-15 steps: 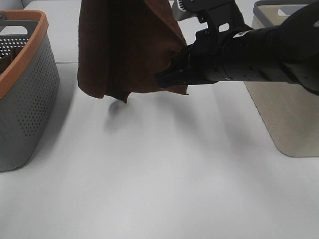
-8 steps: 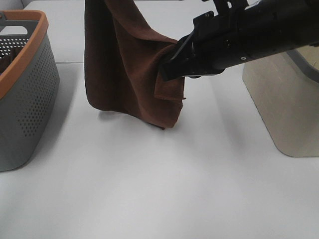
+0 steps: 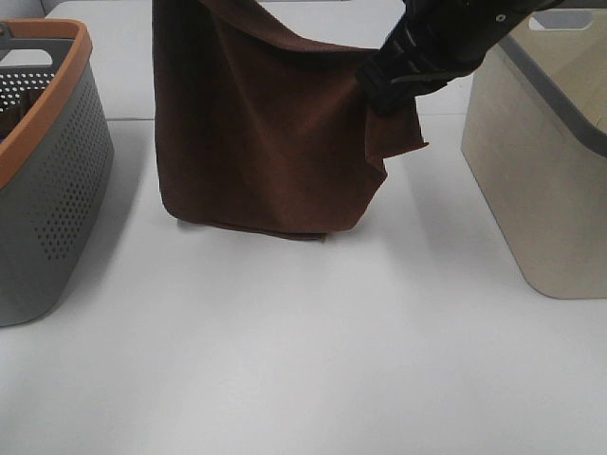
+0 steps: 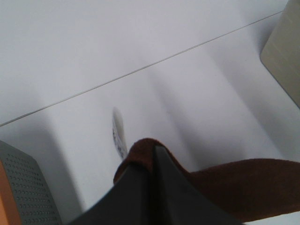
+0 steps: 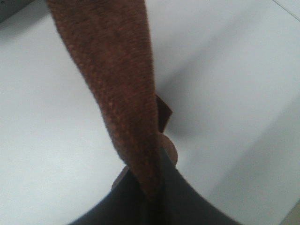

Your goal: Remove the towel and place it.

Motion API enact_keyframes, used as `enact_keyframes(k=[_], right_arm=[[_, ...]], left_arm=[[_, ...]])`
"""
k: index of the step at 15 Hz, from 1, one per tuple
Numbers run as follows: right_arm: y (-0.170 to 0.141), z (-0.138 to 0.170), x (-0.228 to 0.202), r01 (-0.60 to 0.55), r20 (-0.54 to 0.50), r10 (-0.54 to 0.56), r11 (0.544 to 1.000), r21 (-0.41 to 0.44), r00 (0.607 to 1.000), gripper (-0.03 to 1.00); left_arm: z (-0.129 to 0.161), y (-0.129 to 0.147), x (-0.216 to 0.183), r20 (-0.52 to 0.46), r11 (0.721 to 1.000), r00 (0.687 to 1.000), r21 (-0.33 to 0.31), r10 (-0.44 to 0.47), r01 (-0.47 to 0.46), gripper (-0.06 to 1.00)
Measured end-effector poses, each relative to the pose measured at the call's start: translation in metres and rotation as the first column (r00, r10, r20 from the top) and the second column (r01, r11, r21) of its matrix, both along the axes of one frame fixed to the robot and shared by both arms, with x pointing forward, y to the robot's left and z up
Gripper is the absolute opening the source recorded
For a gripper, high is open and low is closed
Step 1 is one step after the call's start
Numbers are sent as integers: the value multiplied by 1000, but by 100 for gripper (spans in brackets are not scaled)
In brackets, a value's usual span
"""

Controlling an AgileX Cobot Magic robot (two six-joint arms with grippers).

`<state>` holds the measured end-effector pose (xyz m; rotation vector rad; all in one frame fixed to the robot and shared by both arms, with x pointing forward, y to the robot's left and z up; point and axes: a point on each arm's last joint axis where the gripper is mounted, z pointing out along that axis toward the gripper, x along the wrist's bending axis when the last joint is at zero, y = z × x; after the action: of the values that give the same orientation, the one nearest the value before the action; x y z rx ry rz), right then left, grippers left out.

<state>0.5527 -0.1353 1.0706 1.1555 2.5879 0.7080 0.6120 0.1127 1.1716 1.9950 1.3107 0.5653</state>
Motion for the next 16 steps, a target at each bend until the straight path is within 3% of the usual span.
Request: enact_keyframes(k=[2,5,7,10,13,16], right_arm=[[1,10,26,108,67,-105,993,-44,992,0],[3,27,54,204,227,-196,979,-16,954,0],[5,35,72,207,345,-186,978,-26,920,0],[0,32,98,230,423,-194,973,-35,885,0],[-18,31,129,270,516,-268,960,72,814,0],[-23,29,147,230,612,-283,959,166,739,0]], left_arm=[[-17,17,21,-28,998,997,-2,70,-70,0],[-23,35,45,48,991,991,-48,126,-124,0],[-25,35,59,131,988,982,-89,135,-124,0],[-33,29,76,236,985,962,-138,135,-105,0],[-43,21,97,385,975,912,-214,143,-62,0],[-59,13,116,514,961,844,-275,157,-12,0]])
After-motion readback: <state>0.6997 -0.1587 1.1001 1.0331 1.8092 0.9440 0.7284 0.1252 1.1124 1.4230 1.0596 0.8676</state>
